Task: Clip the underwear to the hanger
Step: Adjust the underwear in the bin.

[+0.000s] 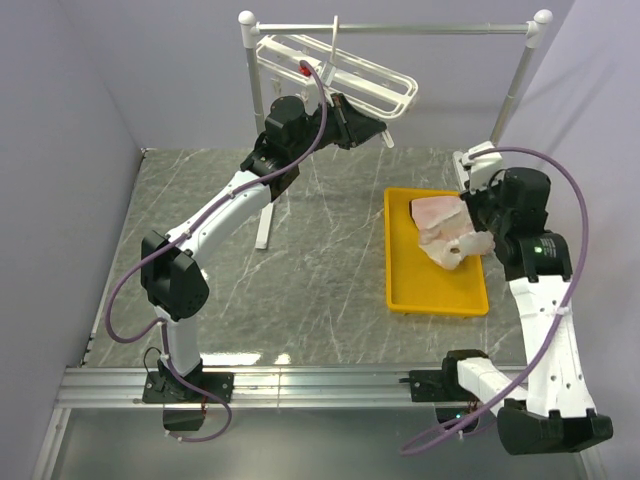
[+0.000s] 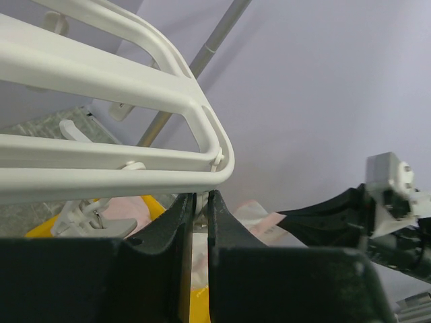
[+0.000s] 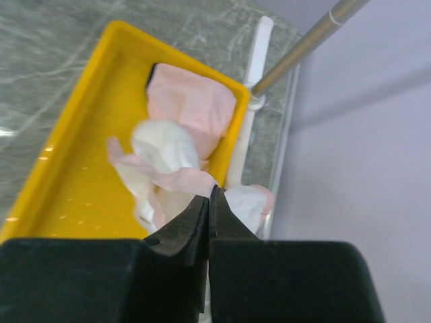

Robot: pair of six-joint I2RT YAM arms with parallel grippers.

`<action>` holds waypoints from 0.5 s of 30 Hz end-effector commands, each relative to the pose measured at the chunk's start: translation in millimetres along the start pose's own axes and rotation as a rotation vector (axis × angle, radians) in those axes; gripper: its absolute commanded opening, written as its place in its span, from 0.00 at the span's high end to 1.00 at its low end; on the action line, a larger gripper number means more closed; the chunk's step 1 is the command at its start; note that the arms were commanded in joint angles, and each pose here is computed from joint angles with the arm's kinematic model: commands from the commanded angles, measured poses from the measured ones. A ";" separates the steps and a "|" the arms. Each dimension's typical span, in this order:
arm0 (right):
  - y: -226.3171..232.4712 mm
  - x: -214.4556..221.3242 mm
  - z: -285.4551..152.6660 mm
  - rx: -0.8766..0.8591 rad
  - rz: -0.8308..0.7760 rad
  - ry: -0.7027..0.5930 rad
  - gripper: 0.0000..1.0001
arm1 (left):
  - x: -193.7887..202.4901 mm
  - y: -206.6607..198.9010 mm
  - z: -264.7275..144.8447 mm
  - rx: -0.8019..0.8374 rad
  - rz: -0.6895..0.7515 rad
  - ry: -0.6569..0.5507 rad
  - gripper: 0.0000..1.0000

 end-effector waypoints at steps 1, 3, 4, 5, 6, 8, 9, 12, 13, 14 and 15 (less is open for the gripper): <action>9.7 -13.3 -32.7 -0.073 0.110 -0.016 1.00 | -16.1 -11.5 -0.8 0.044 0.022 -0.043 1.00; 12.8 -14.1 -29.5 -0.099 0.123 0.011 1.00 | -16.0 -10.2 -0.4 0.043 0.020 -0.043 1.00; 13.3 -13.5 -27.9 -0.106 0.124 0.025 1.00 | -15.8 -10.0 -0.3 0.042 0.017 -0.044 1.00; 13.5 -10.7 -20.4 -0.109 0.116 0.046 1.00 | -15.0 -10.3 0.2 0.043 0.014 -0.043 1.00; 14.5 -4.7 -9.3 -0.108 0.105 0.057 1.00 | -14.2 -9.4 0.6 0.041 0.012 -0.043 1.00; 13.5 9.2 13.8 -0.094 0.059 0.100 1.00 | -13.2 -9.2 1.2 0.043 0.005 -0.040 1.00; 15.5 20.6 31.3 -0.090 0.045 0.117 1.00 | -14.2 -8.8 1.0 0.042 0.007 -0.042 1.00; 19.6 41.0 71.1 -0.103 0.032 0.178 1.00 | -14.8 -9.8 0.3 0.045 0.007 -0.042 1.00; 20.4 40.3 84.0 -0.101 0.051 0.168 1.00 | -14.0 -9.9 0.5 0.044 0.007 -0.041 1.00; 22.0 41.2 93.8 -0.110 0.063 0.179 1.00 | -14.5 -10.1 -0.4 0.044 0.003 -0.041 1.00; 27.1 48.0 112.3 -0.137 0.076 0.218 1.00 | -14.7 -10.7 -0.7 0.046 0.002 -0.041 1.00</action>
Point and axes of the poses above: each gripper's point midway between its finger pads, its own z axis out along the fingers, its own y axis along the line the jaws close on, x = y × z, the point moved 4 cm from there along -z, back along the fingers, and after that the axes turned 9 degrees about z, right-handed, at the moved point
